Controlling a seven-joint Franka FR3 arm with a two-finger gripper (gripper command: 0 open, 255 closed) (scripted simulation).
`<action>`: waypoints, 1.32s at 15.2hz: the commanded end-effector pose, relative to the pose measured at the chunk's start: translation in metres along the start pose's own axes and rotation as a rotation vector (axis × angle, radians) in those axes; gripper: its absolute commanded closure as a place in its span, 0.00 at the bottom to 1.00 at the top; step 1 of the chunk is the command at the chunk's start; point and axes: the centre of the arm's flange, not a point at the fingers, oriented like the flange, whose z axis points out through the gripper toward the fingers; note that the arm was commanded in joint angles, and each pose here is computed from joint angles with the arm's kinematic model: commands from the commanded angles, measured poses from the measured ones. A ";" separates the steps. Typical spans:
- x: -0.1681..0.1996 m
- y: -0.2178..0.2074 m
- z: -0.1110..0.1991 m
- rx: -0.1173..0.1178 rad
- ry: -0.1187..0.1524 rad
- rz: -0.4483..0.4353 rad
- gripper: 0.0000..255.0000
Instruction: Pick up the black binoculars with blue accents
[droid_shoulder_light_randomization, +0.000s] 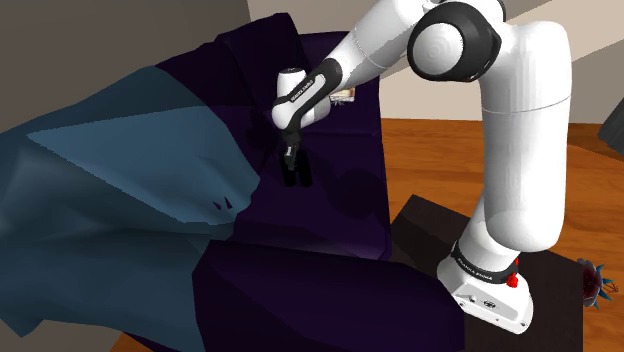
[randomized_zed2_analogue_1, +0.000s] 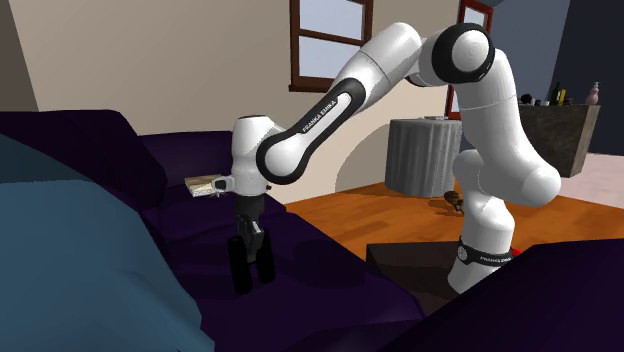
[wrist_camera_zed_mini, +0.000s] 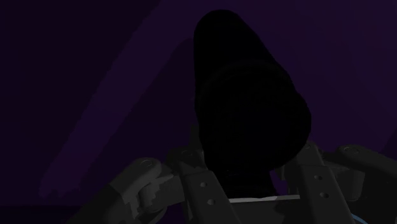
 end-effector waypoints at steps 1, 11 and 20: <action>0.000 0.000 0.001 0.000 0.000 0.000 1.00; 0.001 0.000 -0.015 0.000 0.000 0.000 1.00; 0.006 0.000 -0.062 0.000 0.000 0.000 1.00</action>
